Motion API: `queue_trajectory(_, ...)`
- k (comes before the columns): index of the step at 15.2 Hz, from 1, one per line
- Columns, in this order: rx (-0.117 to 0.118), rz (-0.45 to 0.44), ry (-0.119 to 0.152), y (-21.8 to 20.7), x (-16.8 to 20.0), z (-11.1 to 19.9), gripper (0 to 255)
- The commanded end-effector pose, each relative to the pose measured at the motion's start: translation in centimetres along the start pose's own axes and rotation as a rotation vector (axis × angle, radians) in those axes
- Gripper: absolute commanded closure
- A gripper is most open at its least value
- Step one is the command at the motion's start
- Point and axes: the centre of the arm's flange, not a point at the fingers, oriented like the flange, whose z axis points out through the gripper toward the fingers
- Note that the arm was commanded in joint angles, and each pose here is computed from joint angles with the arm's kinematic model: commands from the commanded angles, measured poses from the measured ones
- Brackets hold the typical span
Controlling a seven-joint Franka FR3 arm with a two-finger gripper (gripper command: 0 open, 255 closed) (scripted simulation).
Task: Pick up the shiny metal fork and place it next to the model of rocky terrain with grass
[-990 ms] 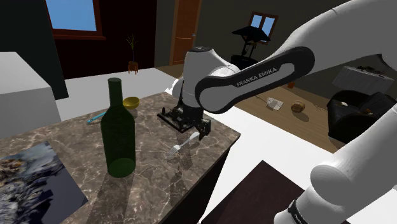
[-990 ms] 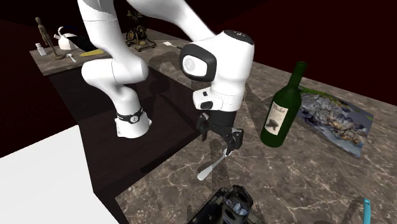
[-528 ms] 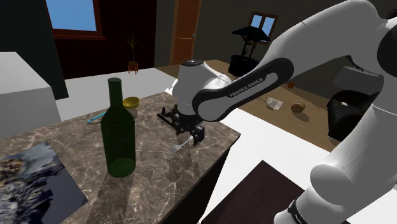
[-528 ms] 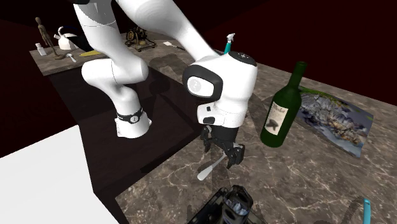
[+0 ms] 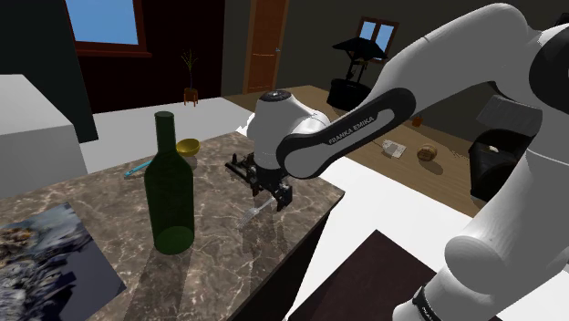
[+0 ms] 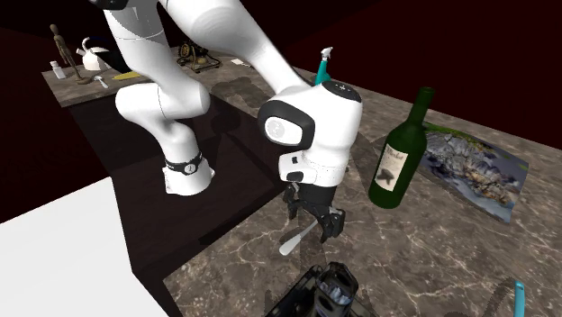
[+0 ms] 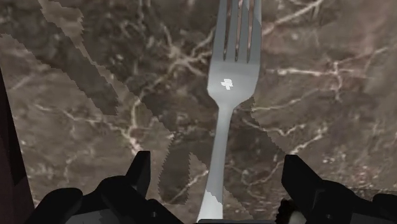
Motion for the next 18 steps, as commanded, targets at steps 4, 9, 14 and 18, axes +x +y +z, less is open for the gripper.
queue_trajectory(4,0.0,0.0,0.0,0.0,0.0,0.0,255)
queue_trajectory(9,0.0,0.0,0.0,0.0,0.0,0.0,255)
queue_trajectory(14,0.0,0.0,0.0,0.0,0.2,-1.0,255)
queue_trajectory(18,0.0,0.0,0.0,0.0,0.5,-3.1,255)
